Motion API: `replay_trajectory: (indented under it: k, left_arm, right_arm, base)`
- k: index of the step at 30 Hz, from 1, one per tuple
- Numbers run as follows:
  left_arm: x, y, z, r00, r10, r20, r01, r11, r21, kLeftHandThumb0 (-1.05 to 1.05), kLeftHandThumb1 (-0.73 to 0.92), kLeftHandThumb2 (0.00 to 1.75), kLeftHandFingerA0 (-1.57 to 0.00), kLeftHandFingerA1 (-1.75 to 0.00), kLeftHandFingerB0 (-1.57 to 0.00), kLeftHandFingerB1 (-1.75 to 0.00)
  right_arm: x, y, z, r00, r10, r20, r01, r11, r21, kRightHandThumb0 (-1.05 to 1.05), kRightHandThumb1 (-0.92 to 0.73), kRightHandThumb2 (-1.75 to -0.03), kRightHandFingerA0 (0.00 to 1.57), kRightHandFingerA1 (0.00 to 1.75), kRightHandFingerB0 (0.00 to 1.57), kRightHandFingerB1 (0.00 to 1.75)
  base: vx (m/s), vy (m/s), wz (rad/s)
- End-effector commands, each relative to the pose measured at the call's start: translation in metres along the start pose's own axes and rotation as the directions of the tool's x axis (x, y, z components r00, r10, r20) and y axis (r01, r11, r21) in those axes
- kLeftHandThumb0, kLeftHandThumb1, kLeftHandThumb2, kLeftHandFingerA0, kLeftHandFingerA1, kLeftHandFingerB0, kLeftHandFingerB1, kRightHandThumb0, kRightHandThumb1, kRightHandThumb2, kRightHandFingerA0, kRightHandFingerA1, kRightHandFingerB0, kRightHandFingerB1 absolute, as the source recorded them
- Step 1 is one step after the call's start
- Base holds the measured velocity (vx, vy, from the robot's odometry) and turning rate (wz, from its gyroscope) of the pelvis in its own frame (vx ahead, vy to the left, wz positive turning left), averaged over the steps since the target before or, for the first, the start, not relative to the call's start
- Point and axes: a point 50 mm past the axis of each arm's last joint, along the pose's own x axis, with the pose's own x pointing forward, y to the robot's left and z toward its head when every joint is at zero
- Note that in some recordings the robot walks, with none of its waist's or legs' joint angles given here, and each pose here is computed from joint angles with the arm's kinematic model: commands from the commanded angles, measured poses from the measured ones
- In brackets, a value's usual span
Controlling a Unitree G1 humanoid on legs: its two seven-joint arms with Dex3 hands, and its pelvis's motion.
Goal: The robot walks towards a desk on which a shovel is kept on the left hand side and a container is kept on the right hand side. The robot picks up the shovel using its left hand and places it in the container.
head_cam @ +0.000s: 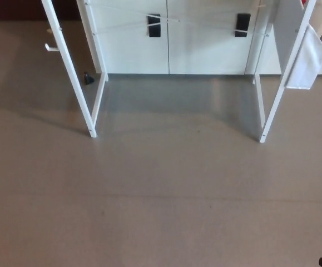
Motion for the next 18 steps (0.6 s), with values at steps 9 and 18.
replay_trajectory:
  k: [9, 18]
  left_arm:
    - [-0.0028, 0.0058, 0.0073, 0.999, 0.003, 0.050, -0.005, 0.999, 0.049, -0.26, 0.58, 0.58, -0.50, -0.37, -0.44, -0.35]
    - [-0.0025, 0.0054, 0.0076, 0.999, 0.018, 0.050, -0.020, 0.999, 0.043, -0.29, 0.59, 0.58, -0.51, -0.37, -0.48, -0.35]
  right_arm:
    - [0.0021, -0.0014, 0.0022, 1.000, 0.002, 0.029, -0.001, 0.999, -0.035, -0.24, -0.53, -0.55, 0.77, 0.59, 0.60, 0.51]
    - [0.0015, -0.0017, 0.0012, 1.000, 0.008, 0.029, -0.007, 0.999, -0.047, -0.25, -0.53, -0.55, 0.78, 0.58, 0.60, 0.51]
  base:
    - [0.18, 0.084, 0.04]
    - [0.11, -0.189, 0.09]
